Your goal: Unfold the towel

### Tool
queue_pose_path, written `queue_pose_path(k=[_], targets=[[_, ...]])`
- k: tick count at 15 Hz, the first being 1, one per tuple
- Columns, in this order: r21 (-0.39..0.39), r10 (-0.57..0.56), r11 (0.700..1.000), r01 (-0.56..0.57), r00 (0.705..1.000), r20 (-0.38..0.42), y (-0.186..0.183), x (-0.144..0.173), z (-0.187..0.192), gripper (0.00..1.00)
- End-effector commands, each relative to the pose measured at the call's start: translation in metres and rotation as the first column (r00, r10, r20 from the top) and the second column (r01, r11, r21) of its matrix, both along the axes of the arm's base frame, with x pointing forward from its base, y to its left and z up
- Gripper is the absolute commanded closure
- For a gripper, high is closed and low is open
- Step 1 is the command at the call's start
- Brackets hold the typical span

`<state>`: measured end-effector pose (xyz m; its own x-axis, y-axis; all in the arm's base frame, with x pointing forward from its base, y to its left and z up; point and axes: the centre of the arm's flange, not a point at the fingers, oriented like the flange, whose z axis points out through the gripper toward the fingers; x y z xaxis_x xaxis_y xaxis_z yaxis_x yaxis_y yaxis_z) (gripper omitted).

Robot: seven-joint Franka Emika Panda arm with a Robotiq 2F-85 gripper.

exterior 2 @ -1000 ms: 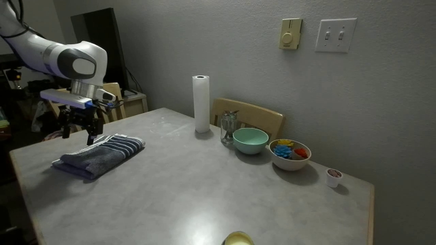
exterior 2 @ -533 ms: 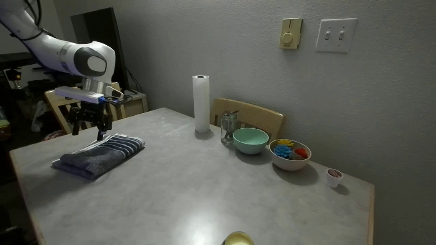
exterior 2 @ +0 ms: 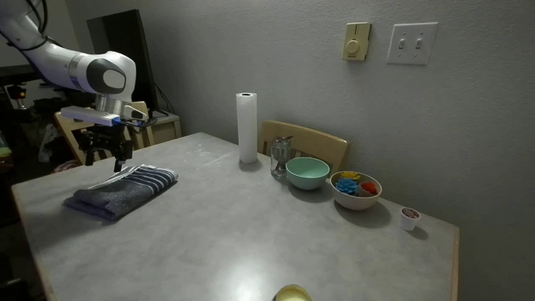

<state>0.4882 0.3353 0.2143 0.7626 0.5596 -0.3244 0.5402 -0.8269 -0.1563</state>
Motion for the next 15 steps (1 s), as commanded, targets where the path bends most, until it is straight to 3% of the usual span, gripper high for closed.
queue_pose_path(k=[1,4,10,15], targets=[[-0.037,-0.055,0.998,0.056,0.998,0.035,0.035,0.0,-0.02,0.0],[-0.084,-0.065,0.994,0.069,0.996,0.055,0.05,0.002,-0.027,0.0],[-0.172,-0.057,0.982,0.083,0.987,0.148,0.053,0.041,-0.012,0.0],[-0.149,-0.102,0.981,0.124,0.984,0.147,0.051,0.065,-0.013,0.0]])
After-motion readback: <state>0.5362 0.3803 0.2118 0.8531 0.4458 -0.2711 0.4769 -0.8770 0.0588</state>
